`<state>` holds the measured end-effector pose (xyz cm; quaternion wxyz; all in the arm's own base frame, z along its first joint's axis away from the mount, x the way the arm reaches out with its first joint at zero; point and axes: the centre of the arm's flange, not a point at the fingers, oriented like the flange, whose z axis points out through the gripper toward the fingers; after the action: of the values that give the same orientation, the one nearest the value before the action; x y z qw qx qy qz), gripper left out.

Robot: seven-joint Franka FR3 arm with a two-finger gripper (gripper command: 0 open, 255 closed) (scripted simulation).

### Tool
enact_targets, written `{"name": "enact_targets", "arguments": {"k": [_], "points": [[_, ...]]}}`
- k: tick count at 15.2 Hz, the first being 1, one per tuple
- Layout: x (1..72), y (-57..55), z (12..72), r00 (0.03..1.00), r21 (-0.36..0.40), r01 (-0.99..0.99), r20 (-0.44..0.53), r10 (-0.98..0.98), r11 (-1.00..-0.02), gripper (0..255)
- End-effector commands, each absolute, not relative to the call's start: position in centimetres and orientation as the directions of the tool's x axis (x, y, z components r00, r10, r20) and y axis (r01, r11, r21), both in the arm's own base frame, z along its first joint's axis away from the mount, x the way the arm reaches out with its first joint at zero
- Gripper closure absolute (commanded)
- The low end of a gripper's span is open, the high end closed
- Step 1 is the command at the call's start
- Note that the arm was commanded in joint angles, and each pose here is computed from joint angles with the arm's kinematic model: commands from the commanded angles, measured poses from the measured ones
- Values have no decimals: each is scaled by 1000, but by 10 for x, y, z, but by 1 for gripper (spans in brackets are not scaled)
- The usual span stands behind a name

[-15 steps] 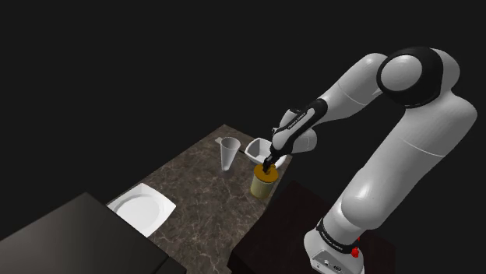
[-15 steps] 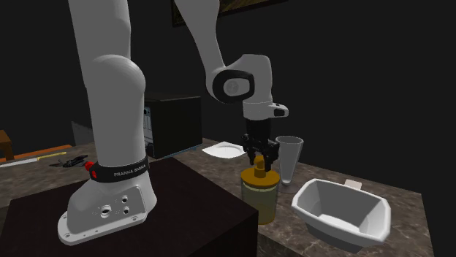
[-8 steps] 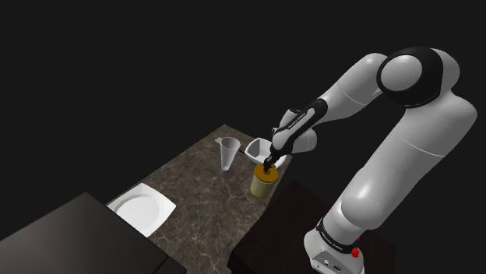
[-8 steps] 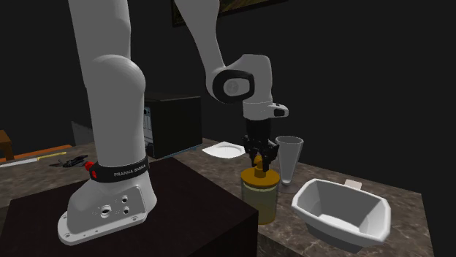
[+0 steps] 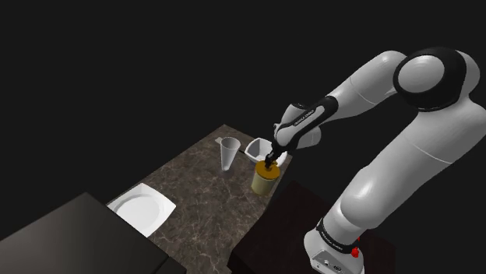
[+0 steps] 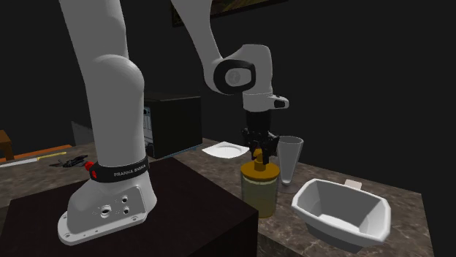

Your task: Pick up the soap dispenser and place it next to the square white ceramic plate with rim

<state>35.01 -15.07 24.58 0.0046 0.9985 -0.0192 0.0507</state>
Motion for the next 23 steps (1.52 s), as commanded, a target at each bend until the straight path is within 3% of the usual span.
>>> {"name": "enact_targets", "arguments": {"k": [1,23], "points": [[351,-151,258,994,8,-39,101,-38,-999,255],[351,-151,374,994,8,-39,101,-38,-999,255]]}}
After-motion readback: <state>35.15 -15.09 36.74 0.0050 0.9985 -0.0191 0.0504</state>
